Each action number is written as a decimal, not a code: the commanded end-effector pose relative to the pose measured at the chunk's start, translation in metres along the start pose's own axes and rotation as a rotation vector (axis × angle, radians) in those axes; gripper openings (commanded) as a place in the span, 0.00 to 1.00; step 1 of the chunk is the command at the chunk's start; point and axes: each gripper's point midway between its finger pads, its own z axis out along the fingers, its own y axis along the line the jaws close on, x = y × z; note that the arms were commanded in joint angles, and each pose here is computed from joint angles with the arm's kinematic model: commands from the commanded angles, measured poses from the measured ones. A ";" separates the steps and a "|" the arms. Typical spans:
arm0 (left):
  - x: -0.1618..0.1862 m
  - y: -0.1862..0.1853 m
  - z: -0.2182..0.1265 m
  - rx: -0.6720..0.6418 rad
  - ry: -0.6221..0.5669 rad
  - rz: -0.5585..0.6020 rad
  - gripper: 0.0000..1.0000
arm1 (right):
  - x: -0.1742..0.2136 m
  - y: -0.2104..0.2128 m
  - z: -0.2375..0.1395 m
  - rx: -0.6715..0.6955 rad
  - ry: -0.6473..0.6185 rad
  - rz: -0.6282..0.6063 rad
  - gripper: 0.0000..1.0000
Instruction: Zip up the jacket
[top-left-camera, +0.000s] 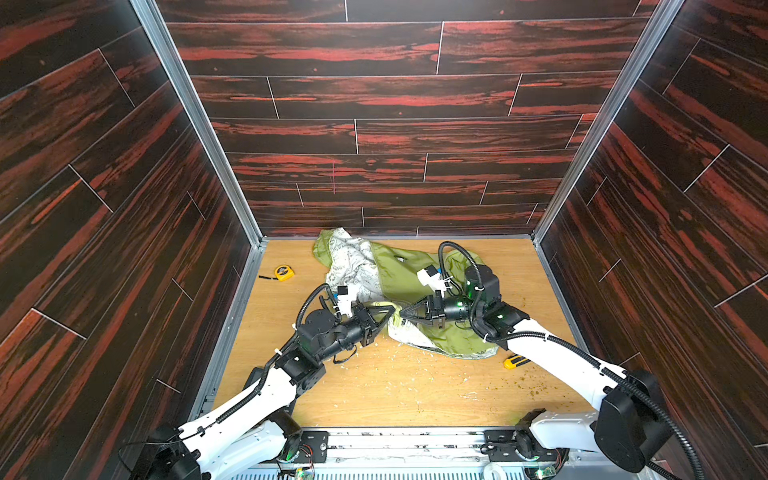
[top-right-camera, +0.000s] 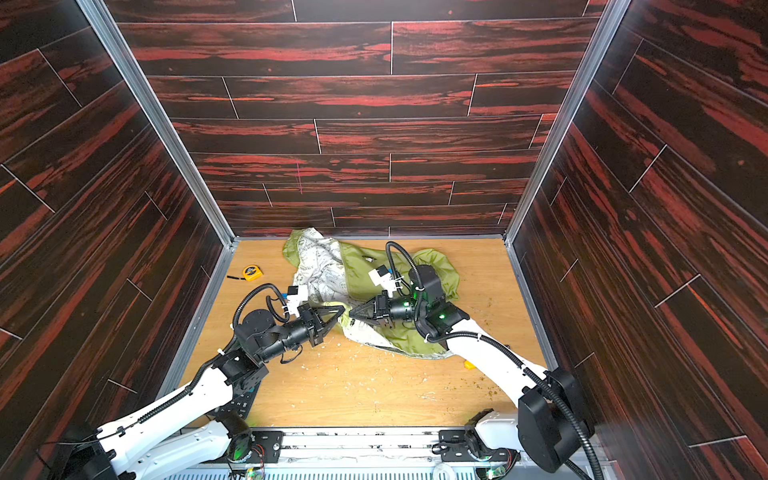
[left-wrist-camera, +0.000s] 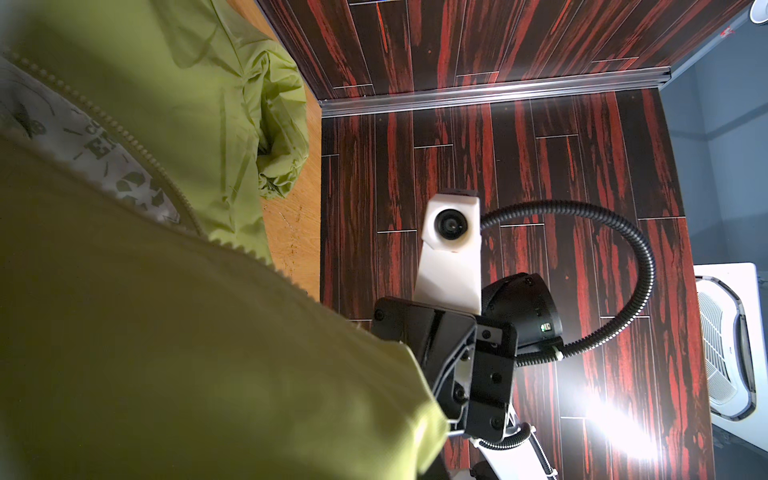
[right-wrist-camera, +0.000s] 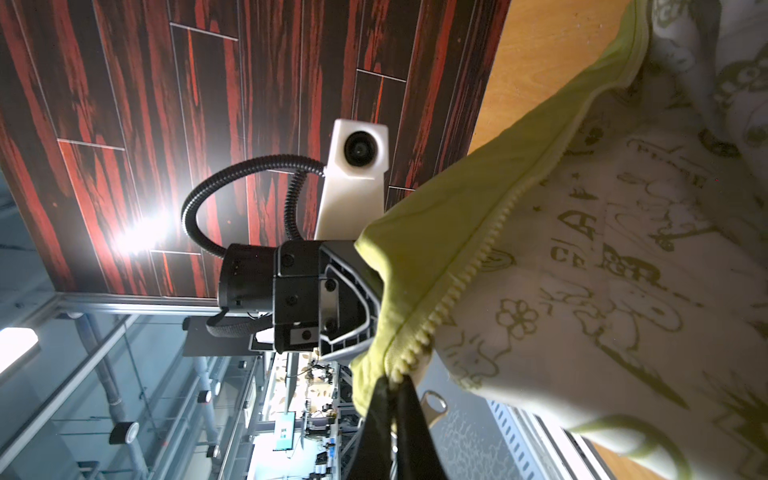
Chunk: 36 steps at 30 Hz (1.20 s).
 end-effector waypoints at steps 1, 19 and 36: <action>-0.005 -0.004 -0.006 0.017 -0.031 0.003 0.03 | -0.004 -0.002 0.004 0.013 0.022 0.012 0.00; 0.014 0.028 -0.051 -0.238 -0.028 -0.171 0.76 | -0.014 -0.031 0.019 0.172 0.015 0.097 0.00; 0.034 0.027 -0.020 -0.146 -0.075 -0.341 0.77 | -0.018 -0.033 0.030 0.233 -0.004 0.147 0.00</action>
